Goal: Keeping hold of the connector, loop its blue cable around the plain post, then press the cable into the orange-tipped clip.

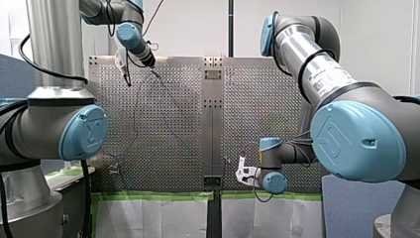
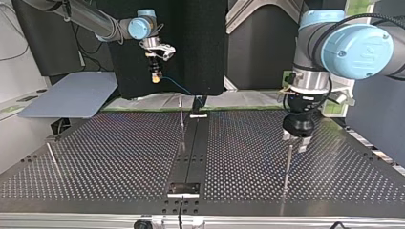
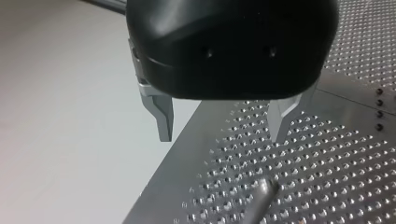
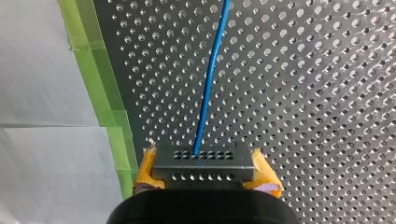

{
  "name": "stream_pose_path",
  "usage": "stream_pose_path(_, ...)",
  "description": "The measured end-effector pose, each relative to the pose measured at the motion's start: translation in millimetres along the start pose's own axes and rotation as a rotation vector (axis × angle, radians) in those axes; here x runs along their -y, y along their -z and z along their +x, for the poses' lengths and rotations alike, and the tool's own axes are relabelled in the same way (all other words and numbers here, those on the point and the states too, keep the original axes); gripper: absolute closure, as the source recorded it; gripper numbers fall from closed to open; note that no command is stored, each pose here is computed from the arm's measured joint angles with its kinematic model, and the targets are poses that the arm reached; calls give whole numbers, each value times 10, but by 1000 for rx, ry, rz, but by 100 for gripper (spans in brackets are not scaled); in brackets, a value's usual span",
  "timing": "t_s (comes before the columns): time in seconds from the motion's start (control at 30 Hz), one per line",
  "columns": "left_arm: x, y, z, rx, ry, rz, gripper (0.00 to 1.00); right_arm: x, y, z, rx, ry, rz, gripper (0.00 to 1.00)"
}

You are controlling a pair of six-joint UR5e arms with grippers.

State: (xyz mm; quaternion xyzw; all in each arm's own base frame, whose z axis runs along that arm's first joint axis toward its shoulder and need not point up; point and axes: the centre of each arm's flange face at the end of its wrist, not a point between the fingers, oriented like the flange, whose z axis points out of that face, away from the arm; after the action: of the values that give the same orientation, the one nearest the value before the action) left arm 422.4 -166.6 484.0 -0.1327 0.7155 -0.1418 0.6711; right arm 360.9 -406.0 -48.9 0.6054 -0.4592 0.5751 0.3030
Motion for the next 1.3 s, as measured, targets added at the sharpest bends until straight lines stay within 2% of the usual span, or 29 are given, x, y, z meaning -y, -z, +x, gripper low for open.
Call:
stream_pose_path(0.2, 156, -9, -80, -21, -66, -14, 0, 8, 1, 0, -1, 0, 2, 100)
stream_pose_path(0.4, 192, -79, -172, -37, -131, -61, 0, 15, 2, -1, -2, 0, 3, 100)
stream_pose_path(0.53, 225, -90, -248, -43, -165, -77, 0, 17, 3, -2, -2, 0, 3, 100)
stream_pose_path(1.3, 585, 164, -956, -54, -377, -86, 0, 45, 14, -11, 2, 1, 9, 100)
